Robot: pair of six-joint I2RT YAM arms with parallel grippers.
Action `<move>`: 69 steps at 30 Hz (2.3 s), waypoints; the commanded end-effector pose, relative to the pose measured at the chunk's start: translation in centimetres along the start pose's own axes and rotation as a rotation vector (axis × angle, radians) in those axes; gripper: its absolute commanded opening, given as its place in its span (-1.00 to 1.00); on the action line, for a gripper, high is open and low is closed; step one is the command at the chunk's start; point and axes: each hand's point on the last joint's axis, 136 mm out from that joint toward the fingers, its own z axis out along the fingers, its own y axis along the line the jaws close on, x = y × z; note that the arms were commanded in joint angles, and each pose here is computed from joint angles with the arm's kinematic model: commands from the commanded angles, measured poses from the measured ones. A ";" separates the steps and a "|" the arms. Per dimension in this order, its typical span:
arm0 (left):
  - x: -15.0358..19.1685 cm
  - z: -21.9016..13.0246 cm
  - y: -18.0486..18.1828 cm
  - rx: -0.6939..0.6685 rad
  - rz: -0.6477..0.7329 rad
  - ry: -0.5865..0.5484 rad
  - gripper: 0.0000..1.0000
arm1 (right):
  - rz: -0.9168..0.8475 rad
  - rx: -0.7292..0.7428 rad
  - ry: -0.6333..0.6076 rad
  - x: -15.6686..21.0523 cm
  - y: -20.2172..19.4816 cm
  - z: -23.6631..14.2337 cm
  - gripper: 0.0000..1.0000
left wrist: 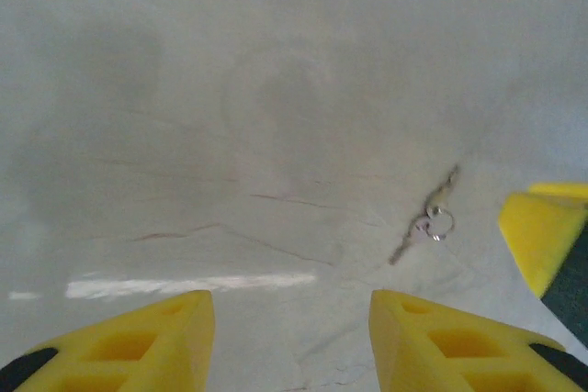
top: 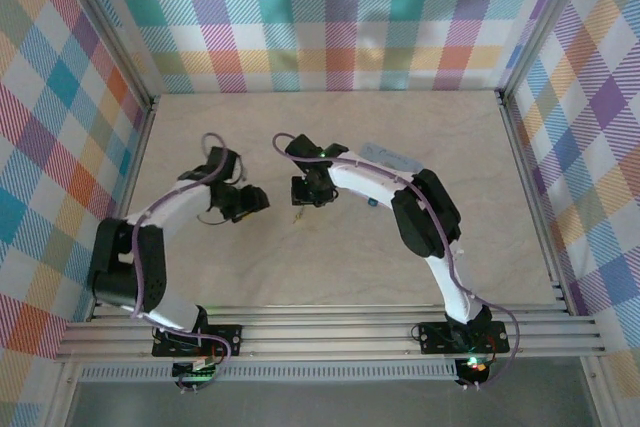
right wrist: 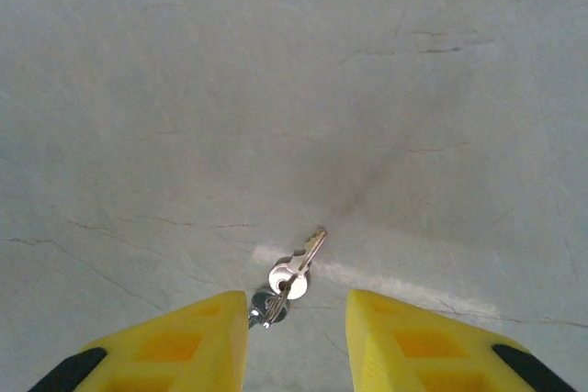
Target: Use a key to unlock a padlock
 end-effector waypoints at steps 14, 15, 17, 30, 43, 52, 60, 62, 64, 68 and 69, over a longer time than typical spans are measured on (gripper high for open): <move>1.1 5.6 -5.7 -0.166 0.464 0.067 -0.09 | 0.155 -0.011 -0.294 1.8 -8.6 -12.7 -0.28; 1.1 5.8 -5.7 -0.170 0.467 0.073 -0.09 | 0.161 -0.006 -0.309 2.1 -9.3 -13.1 -0.28; 1.2 6.5 -5.9 -0.172 0.471 0.089 -0.10 | 0.171 0.003 -0.340 2.8 -10.5 -14.0 -0.27; 1.2 8.4 -4.7 -0.281 0.537 0.123 -0.60 | 0.236 0.003 -0.364 5.8 -13.3 -14.2 -0.24; 2.2 3.3 -9.7 -0.011 0.644 0.030 -1.00 | 0.305 -0.231 -0.507 5.3 -12.0 -17.4 -0.20; 1.9 -1.7 -14.0 0.164 0.679 -0.072 -1.00 | 0.397 -0.397 -0.483 5.0 -10.1 -18.0 -0.14; 1.9 -6.6 -16.4 0.193 0.730 -0.322 -1.00 | 0.485 -0.655 -0.381 3.8 -5.7 -17.7 -0.09; 1.9 -7.5 -16.7 0.183 0.725 -0.375 -1.00 | 0.488 -0.711 -0.338 3.4 -4.4 -17.7 0.00; 2.1 -8.3 -17.2 0.200 0.725 -0.415 -1.00 | 0.477 -0.752 -0.301 2.9 -3.2 -17.9 0.05; 2.6 -9.7 -18.4 0.238 0.738 -0.475 -1.00 | 0.465 -0.813 -0.272 2.2 -1.7 -18.3 0.04; 2.7 -9.8 -18.5 0.241 0.739 -0.477 -1.00 | 0.463 -0.818 -0.271 2.1 -1.5 -18.3 0.04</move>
